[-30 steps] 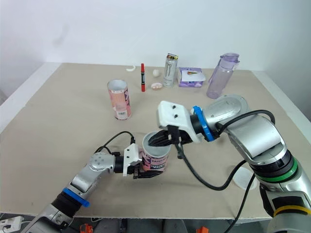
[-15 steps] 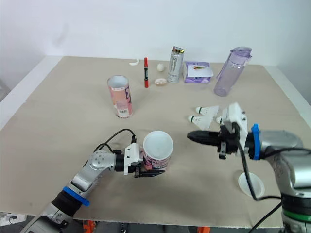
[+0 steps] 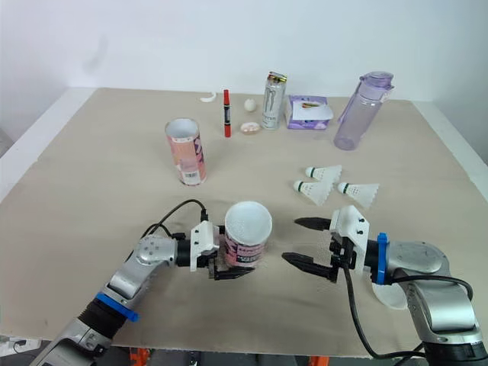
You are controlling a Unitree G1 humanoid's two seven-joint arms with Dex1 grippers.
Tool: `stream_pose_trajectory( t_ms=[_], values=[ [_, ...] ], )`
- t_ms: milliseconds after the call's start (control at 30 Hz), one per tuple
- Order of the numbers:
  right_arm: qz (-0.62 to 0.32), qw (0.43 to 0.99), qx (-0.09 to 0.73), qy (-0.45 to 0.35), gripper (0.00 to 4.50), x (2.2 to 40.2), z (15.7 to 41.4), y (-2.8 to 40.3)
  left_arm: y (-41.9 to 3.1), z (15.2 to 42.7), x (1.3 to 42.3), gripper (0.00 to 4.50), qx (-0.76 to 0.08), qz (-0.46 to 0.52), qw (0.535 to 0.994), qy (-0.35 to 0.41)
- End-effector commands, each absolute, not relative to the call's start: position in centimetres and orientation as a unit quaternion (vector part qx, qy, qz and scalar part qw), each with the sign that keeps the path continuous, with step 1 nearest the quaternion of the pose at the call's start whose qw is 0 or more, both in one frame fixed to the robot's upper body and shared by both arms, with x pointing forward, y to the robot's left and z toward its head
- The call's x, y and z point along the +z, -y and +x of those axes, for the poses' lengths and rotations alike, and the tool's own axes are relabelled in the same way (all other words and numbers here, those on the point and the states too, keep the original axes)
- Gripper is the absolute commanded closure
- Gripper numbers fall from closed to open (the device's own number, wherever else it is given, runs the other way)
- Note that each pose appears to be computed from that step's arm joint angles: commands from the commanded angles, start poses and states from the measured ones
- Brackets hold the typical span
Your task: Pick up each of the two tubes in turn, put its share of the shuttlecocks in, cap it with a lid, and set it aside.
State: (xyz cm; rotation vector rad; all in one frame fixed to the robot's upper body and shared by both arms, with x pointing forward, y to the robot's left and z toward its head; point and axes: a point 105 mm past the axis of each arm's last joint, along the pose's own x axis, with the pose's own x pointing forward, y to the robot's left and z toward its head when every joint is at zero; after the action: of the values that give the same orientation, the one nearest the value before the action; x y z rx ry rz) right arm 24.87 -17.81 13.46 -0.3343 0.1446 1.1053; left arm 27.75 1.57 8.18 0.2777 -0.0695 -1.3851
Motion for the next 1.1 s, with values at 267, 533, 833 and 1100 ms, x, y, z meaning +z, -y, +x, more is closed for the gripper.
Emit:
stream_pose_trajectory(
  t_ms=[267, 533, 833, 1100],
  values=[
    [-0.139, 0.802, 0.578, -0.06, 0.08, 12.4, 23.3, 14.4, -3.8, 29.4, 9.5, 0.0, -0.6, 0.127, 0.788, 0.047],
    [-0.142, 0.8, 0.582, -0.03, 0.08, 11.7, 24.9, 11.4, -4.4, 27.9, 9.6, 0.0, -0.645, 0.146, 0.749, 0.036],
    [-0.141, 0.804, 0.578, -0.01, 0.08, 11.5, 26.3, 9.3, -7.2, 27.6, 9.7, 0.0, -0.647, 0.172, 0.743, 0.016],
    [-0.131, 0.804, 0.58, 0.0, 0.08, 11.3, 26.8, 7.7, -9.6, 27.6, 10.3, 0.0, -0.632, 0.188, 0.751, 0.015]
  ],
)
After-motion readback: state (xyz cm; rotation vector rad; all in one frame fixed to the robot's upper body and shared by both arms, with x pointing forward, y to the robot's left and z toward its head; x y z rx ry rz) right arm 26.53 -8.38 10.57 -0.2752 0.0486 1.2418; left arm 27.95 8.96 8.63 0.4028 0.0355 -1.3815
